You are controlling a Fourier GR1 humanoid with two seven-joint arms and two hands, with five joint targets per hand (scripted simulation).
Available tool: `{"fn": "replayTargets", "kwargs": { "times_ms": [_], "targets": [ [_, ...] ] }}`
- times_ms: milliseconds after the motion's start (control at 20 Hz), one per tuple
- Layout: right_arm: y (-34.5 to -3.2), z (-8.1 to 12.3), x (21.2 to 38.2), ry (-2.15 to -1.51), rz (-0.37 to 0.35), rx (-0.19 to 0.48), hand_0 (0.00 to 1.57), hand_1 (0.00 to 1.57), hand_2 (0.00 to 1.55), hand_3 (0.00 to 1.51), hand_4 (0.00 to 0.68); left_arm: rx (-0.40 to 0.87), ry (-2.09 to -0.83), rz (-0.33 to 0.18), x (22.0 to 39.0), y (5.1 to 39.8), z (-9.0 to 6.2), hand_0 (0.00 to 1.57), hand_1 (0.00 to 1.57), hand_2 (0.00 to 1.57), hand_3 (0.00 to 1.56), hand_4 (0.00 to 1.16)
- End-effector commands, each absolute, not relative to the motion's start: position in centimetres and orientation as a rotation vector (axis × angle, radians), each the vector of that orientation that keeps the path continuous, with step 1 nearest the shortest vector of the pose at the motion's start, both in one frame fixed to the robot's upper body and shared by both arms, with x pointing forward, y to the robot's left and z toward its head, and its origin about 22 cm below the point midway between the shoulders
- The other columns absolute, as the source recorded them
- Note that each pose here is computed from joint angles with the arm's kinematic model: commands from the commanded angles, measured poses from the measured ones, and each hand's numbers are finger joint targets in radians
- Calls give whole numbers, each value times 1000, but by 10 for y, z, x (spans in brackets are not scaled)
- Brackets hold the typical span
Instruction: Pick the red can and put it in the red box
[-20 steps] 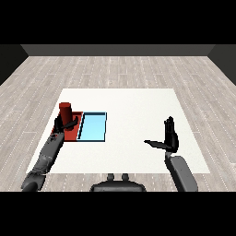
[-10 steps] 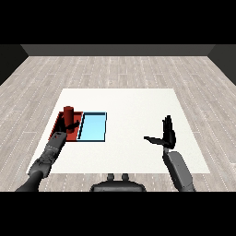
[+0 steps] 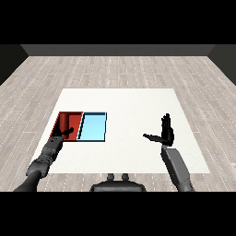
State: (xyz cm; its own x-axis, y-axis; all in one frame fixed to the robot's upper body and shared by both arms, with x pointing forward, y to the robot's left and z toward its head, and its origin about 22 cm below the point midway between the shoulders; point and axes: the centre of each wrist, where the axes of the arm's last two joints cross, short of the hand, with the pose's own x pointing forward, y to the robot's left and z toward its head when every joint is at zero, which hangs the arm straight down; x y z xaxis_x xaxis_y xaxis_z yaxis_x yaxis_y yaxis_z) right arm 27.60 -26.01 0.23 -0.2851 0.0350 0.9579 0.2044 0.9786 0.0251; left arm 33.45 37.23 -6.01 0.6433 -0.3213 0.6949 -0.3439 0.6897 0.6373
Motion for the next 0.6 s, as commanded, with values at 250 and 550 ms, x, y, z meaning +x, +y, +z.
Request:
{"fn": "replayTargets", "kwargs": {
  "times_ms": [250, 550],
  "targets": [
    [-273, -1, 274, -1872, -188, -170, 0, 0, 0, 0, 0, 801, -831, -37, 341, 395, -38, 0, 0, 0, 0, 0],
    [-267, 11, 271, -1895, -177, -117, 0, 0, 0, 0, 0, 783, -1104, 53, 353, 369, -40, 0, 0, 0, 0, 0]
  ]
}}
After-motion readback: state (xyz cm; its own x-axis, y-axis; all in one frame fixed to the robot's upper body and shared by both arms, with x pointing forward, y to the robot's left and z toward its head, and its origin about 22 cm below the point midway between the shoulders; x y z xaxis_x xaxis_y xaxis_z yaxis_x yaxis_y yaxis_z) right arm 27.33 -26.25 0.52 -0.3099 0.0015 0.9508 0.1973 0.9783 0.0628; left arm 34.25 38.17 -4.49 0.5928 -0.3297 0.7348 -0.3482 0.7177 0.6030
